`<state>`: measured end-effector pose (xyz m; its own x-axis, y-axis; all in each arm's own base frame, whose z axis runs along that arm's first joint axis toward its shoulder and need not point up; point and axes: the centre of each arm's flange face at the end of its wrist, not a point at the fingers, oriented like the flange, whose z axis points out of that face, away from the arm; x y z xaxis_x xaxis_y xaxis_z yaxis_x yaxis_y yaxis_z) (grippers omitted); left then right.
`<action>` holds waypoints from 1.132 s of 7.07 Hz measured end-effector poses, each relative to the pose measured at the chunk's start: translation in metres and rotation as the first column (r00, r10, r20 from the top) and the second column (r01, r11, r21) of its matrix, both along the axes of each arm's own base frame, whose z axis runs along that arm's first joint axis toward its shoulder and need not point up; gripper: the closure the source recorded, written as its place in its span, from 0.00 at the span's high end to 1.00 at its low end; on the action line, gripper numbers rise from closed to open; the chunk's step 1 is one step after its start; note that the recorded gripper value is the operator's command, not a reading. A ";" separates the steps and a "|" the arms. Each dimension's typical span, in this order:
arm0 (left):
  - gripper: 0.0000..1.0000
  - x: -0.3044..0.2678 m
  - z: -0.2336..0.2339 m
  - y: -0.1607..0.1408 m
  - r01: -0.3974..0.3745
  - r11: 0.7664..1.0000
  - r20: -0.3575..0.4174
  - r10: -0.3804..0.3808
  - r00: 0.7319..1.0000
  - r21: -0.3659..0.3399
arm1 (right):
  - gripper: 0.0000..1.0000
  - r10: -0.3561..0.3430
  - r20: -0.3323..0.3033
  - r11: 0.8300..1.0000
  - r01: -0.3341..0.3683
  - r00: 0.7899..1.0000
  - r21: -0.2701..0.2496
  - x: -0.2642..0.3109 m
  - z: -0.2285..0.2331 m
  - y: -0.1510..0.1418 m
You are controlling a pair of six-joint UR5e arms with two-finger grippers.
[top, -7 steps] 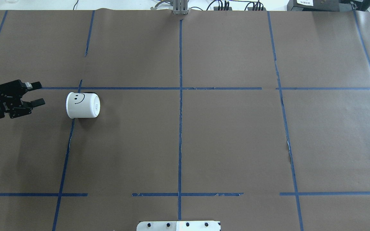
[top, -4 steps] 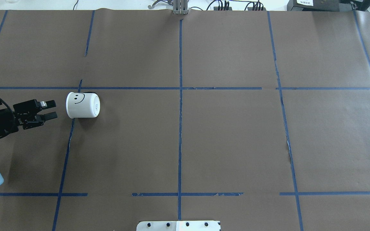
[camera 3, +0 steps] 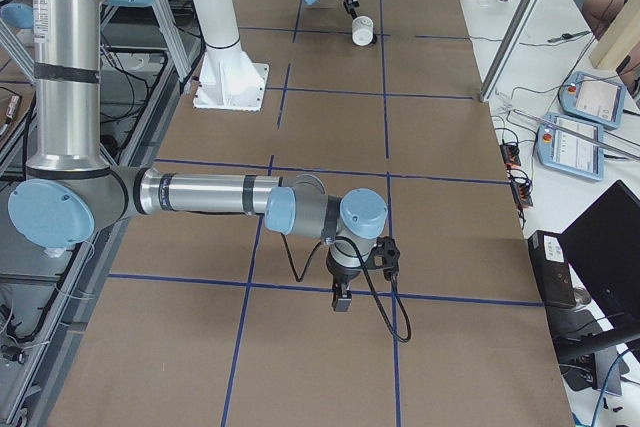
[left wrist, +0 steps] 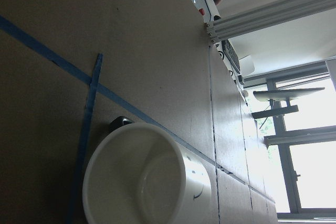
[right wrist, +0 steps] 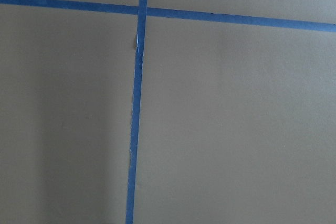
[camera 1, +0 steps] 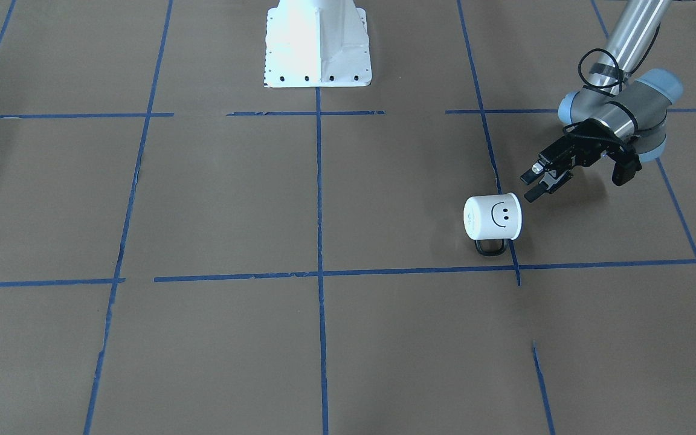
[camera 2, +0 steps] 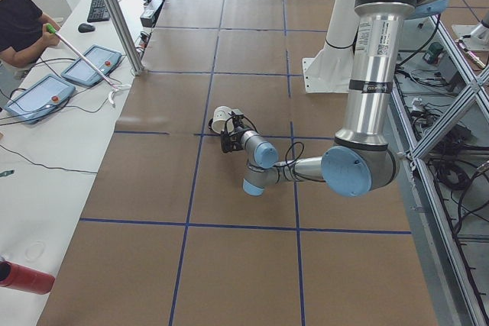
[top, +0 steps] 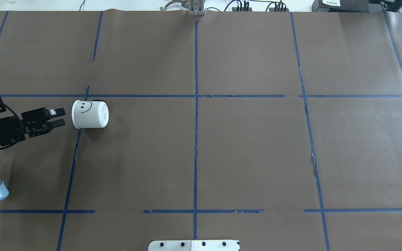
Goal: Flip mug
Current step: 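Close the left gripper on the rim of the white mug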
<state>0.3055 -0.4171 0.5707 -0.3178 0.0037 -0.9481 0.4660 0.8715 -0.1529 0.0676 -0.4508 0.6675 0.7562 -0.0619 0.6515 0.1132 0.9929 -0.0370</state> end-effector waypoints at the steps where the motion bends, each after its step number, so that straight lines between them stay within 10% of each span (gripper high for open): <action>1: 0.95 0.003 -0.004 -0.010 0.012 1.000 -0.004 -0.012 1.000 0.001 | 1.00 0.000 0.000 1.000 0.000 1.000 0.000 0.000 0.000 0.000; 4: 0.86 0.019 -0.018 -0.035 0.025 1.000 -0.019 -0.025 0.999 0.008 | 1.00 0.000 0.000 1.000 0.000 1.000 0.000 0.000 0.000 0.000; 7: 0.31 0.027 -0.022 -0.041 0.022 1.000 -0.021 -0.022 1.000 0.005 | 1.00 0.000 0.000 1.000 0.000 1.000 0.000 0.000 0.000 0.000; 8: 0.25 0.029 -0.023 -0.042 0.020 1.000 -0.023 -0.020 1.000 0.007 | 1.00 0.000 0.000 1.000 0.000 1.000 0.000 0.000 0.000 0.000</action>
